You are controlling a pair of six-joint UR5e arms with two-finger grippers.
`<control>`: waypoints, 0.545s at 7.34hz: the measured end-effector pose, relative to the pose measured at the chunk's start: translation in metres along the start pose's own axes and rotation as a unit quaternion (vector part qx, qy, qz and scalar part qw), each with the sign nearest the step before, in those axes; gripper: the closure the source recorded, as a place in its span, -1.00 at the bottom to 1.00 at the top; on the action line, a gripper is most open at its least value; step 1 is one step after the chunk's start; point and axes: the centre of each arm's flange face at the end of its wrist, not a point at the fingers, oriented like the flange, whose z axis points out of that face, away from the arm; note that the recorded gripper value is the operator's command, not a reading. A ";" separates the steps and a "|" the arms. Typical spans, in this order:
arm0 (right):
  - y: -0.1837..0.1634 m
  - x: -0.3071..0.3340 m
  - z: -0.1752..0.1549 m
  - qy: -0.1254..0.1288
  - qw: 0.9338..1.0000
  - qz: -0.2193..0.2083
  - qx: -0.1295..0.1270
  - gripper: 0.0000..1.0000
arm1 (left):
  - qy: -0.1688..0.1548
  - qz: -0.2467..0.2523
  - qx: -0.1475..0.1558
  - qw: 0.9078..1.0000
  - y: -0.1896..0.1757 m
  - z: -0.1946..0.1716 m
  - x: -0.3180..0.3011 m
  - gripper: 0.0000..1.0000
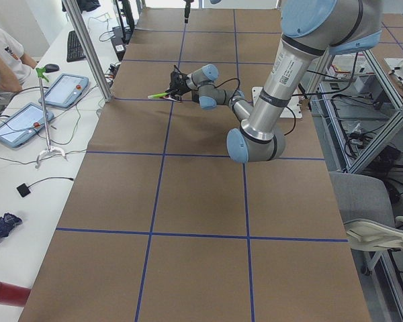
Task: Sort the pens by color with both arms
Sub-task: 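Lower the green highlighter beside the red-capped marker and release it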
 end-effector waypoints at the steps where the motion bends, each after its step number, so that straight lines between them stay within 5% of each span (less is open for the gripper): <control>1: 0.000 0.000 0.000 0.000 1.000 0.000 0.000 -0.98 | -0.007 0.002 0.002 1.000 0.003 0.010 0.001 1.00; 3: 0.000 0.001 0.001 0.001 1.000 0.001 0.000 -0.98 | -0.019 0.008 0.000 1.000 0.010 0.024 -0.003 1.00; 4: 0.000 0.001 0.001 0.001 1.000 0.001 -0.001 -0.98 | -0.024 0.010 -0.002 1.000 0.013 0.027 -0.006 0.64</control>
